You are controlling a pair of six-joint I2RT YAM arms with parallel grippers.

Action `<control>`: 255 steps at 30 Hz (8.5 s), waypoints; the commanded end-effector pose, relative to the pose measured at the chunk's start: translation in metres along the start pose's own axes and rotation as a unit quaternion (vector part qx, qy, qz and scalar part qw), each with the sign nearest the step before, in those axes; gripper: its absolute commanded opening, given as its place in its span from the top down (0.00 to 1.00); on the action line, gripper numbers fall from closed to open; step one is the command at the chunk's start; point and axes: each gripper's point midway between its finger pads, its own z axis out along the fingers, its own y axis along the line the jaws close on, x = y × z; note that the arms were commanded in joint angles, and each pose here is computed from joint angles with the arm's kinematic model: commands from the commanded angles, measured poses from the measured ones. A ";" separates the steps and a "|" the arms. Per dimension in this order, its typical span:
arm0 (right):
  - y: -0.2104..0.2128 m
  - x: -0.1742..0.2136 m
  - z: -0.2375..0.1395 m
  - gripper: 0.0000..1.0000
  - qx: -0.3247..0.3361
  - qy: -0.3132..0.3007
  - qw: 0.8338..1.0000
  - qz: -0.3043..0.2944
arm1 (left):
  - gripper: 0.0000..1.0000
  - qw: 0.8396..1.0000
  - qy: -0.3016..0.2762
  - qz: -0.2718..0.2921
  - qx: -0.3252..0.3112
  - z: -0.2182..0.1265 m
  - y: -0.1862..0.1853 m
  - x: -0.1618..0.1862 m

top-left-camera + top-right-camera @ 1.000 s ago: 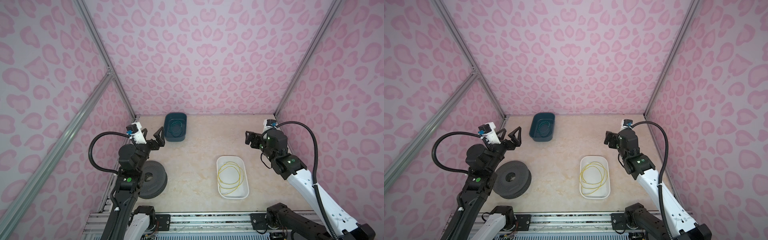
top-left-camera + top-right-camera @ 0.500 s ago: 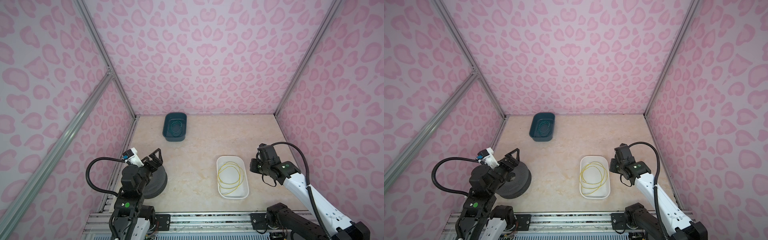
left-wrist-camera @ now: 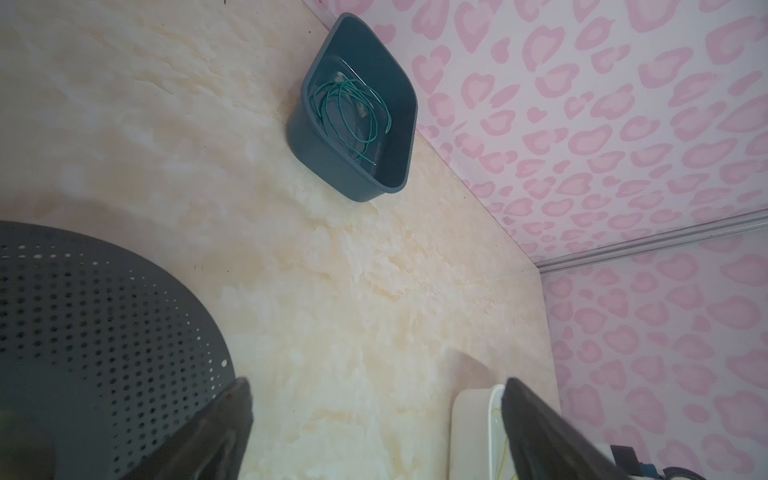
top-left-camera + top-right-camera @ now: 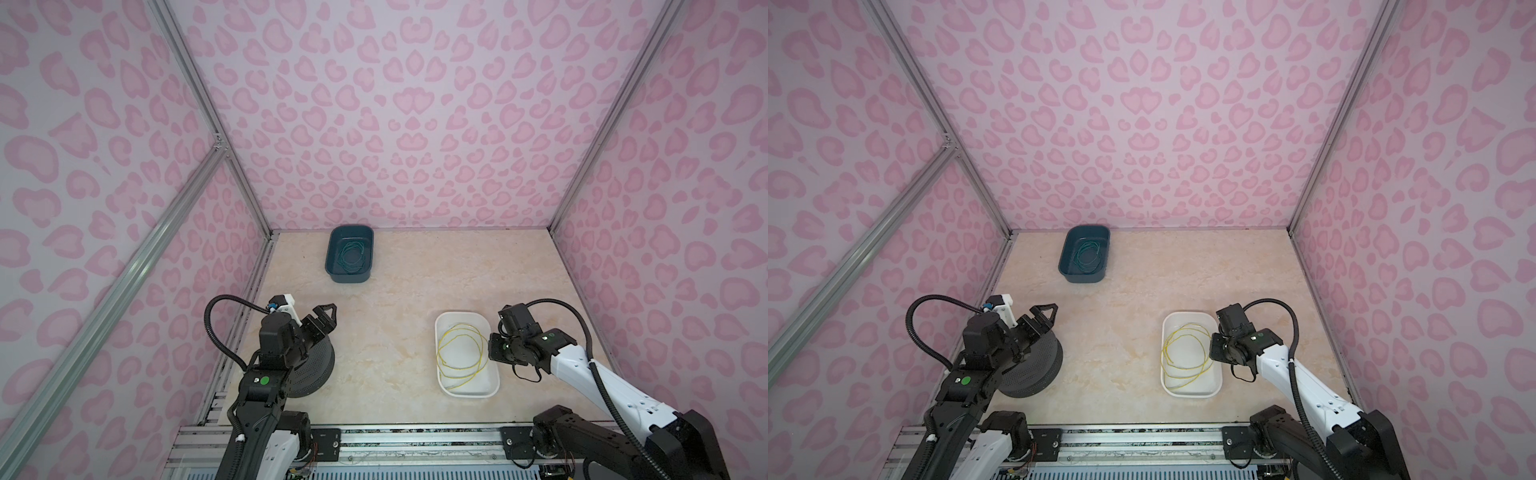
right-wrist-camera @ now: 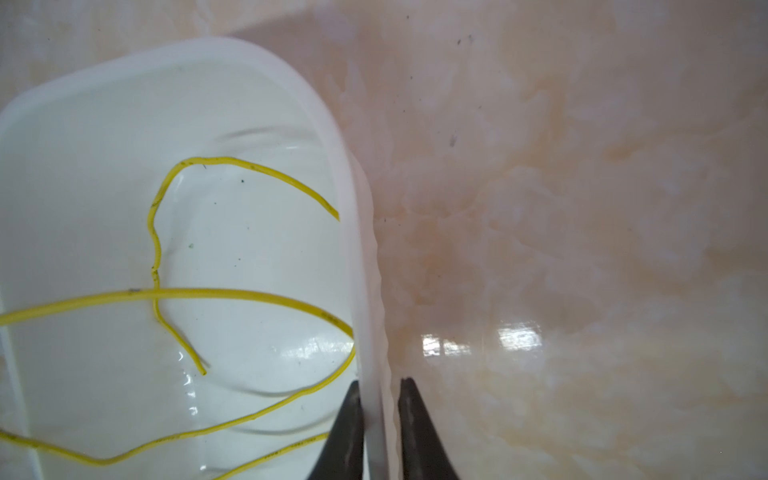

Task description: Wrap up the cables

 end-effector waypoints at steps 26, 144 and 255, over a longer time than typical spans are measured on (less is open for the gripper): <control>0.164 -0.205 0.069 1.00 -0.120 -0.057 0.990 -0.040 | 0.07 0.999 0.040 -0.012 0.017 0.005 -0.007 0.010; 0.035 -0.129 -0.048 0.48 -0.110 -0.139 0.984 0.007 | 0.10 0.940 0.277 0.189 0.062 0.115 -0.185 0.214; 0.289 -0.273 -0.010 1.00 -0.232 -0.232 0.925 -0.191 | 0.02 0.969 -0.040 0.242 -0.024 -0.033 -0.053 0.040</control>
